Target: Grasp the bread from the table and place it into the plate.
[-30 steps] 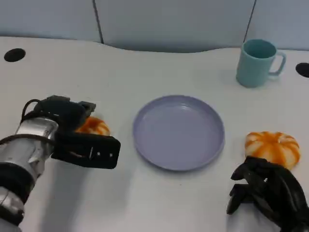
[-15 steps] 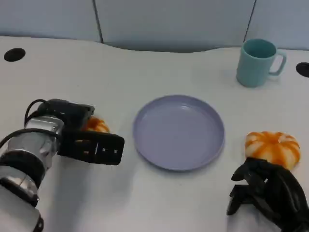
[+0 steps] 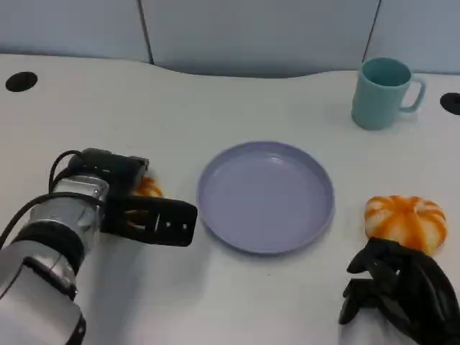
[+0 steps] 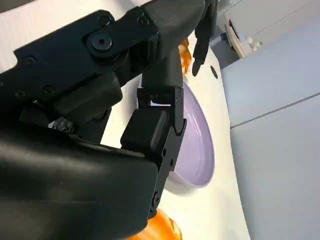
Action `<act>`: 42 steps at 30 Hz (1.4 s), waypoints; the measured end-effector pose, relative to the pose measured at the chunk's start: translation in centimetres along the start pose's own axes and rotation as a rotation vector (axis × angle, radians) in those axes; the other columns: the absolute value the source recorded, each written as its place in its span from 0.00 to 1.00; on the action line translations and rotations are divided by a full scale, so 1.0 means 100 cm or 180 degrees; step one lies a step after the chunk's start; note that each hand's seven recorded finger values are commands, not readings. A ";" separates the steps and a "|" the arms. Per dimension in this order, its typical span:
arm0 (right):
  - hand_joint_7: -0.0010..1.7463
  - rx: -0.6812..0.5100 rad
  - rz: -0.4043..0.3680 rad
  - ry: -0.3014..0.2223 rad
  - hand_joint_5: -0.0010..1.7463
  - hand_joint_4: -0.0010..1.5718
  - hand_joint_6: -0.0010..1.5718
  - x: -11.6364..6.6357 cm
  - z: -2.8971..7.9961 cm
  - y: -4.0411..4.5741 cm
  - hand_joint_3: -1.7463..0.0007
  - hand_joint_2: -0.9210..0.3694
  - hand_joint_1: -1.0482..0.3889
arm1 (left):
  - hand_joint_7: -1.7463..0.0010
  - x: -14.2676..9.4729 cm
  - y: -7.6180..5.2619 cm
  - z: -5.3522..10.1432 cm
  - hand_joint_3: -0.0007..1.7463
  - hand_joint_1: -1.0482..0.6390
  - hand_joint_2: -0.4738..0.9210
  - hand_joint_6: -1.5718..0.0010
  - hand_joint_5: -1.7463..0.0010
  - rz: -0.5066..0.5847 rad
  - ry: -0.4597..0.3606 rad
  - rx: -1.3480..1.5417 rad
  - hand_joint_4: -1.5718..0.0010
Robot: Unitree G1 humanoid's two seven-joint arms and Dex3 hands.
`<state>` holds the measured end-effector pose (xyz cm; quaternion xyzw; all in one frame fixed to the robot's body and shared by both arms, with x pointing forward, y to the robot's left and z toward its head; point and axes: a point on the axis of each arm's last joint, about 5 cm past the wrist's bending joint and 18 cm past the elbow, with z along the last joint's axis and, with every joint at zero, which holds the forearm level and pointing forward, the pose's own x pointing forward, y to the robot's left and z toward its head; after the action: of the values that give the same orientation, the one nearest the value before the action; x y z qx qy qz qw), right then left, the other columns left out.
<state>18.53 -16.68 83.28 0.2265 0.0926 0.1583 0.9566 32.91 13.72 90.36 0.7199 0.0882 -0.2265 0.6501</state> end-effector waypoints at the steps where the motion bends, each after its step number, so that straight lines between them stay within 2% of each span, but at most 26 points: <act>1: 0.49 -0.0001 -0.0003 0.0000 0.51 0.90 0.77 -0.001 0.000 0.0000 1.00 0.10 0.09 | 0.99 0.000 0.000 0.000 0.00 0.36 0.84 0.93 1.00 -0.0007 0.0012 0.0001 1.00; 11: 0.49 0.0008 -0.0003 -0.0009 0.51 0.88 0.77 -0.002 0.000 0.0003 1.00 0.12 0.08 | 1.00 0.001 0.001 0.001 0.01 0.33 0.89 0.93 1.00 -0.0258 0.0066 0.0005 1.00; 27: 0.50 0.0052 -0.0031 0.0011 0.51 0.89 0.77 -0.012 0.000 -0.0014 1.00 0.11 0.08 | 0.99 0.001 0.000 0.002 0.01 0.36 0.91 0.92 0.99 -0.0271 0.0088 0.0021 0.98; 31: 0.49 0.0059 -0.0044 -0.0004 0.51 0.90 0.77 -0.014 0.003 -0.0048 1.00 0.12 0.08 | 0.98 0.001 -0.004 0.006 0.00 0.41 0.91 0.84 0.96 -0.0067 0.0070 0.0055 0.89; 34: 0.49 0.0069 -0.0047 -0.0002 0.50 0.90 0.78 -0.016 0.004 -0.0058 1.00 0.12 0.08 | 0.98 0.001 -0.008 0.009 0.01 0.48 0.93 0.74 0.95 0.0136 0.0069 0.0056 0.79; 35: 0.49 0.0070 -0.0044 0.0001 0.51 0.90 0.78 -0.017 0.004 -0.0059 1.00 0.12 0.07 | 0.98 0.001 -0.011 0.009 0.01 0.50 0.96 0.69 0.95 0.0208 0.0066 0.0050 0.73; 37: 0.49 0.0070 -0.0058 0.0021 0.51 0.90 0.78 -0.020 0.003 -0.0065 1.00 0.12 0.07 | 0.98 0.000 -0.016 0.009 0.01 0.49 0.99 0.65 0.95 0.0330 0.0044 0.0029 0.67; 40: 0.50 0.0073 -0.0072 0.0043 0.52 0.89 0.78 -0.022 0.004 -0.0063 1.00 0.12 0.08 | 0.95 -0.001 -0.021 0.009 0.07 0.47 1.00 0.51 0.89 0.0416 0.0004 -0.0005 0.50; 41: 0.51 0.0070 -0.0076 0.0040 0.52 0.89 0.77 -0.022 0.004 -0.0061 1.00 0.12 0.08 | 0.96 -0.001 -0.022 0.009 0.09 0.46 1.00 0.47 0.78 0.0437 -0.0015 -0.0031 0.47; 42: 0.51 0.0067 -0.0081 0.0036 0.52 0.89 0.77 -0.022 0.004 -0.0060 1.00 0.11 0.08 | 0.98 -0.001 -0.022 0.008 0.08 0.45 1.00 0.41 0.55 0.0448 -0.0020 -0.0050 0.50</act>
<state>16.74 -18.12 83.60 0.2345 0.1026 0.1464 0.9555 31.71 13.25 88.36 0.7185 0.0372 -0.1818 0.6703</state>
